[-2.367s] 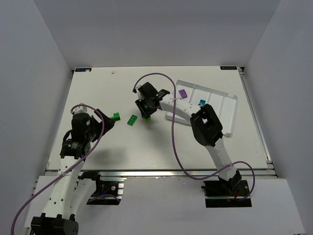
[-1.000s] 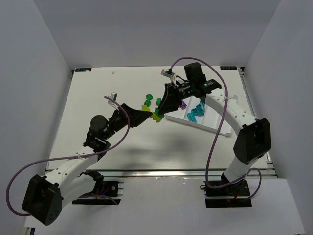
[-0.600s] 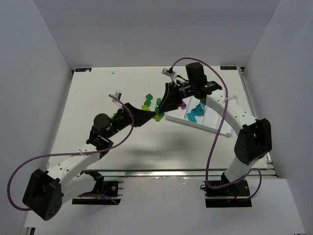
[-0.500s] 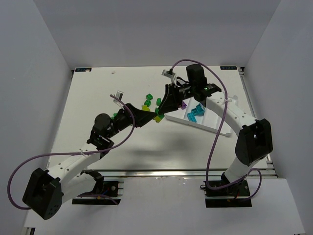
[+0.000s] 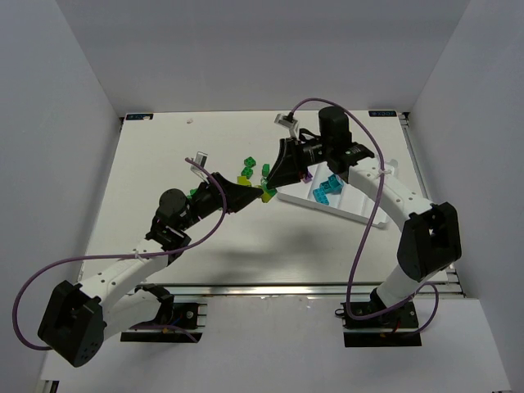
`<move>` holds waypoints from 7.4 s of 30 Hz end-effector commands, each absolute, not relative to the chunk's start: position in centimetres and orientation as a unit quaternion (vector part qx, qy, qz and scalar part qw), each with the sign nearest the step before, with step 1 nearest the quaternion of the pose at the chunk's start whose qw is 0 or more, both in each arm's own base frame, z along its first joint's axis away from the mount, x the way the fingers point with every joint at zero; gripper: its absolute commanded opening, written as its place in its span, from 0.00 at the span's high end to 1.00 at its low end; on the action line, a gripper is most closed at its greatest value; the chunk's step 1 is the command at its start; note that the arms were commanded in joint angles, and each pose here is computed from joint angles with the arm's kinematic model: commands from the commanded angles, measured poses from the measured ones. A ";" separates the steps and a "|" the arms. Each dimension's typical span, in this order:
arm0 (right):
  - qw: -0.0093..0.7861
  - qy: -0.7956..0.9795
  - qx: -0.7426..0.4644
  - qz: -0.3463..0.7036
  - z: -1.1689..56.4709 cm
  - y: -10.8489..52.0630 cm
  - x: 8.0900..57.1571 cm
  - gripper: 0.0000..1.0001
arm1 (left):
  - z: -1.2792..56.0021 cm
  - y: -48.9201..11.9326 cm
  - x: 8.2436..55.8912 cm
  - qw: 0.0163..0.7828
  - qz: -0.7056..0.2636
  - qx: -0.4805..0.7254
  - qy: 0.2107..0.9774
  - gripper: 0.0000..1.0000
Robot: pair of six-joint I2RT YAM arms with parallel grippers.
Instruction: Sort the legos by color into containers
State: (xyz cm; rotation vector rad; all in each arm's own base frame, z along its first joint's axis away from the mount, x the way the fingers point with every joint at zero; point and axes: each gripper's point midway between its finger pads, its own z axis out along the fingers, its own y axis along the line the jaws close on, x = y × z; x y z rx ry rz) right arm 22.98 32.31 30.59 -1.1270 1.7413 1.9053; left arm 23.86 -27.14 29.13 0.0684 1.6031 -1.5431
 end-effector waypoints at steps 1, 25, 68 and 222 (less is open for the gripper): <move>0.191 0.584 -0.419 0.669 32.9 31.7 22.5 1.00 | 30.3 -27.4 23.6 0.447 -0.626 0.043 0.637 0.30; 0.219 0.621 -0.372 0.655 30.6 28.0 24.1 1.00 | 30.3 -27.9 23.3 0.438 -0.645 0.053 0.624 1.00; 0.312 0.817 -0.251 0.416 21.7 17.4 31.7 1.00 | 24.8 -28.2 24.7 0.375 -0.616 -0.012 0.692 1.00; 0.401 0.772 -0.385 0.307 18.9 5.6 32.0 0.52 | 8.3 -19.0 41.7 0.291 -0.075 -0.059 0.952 0.25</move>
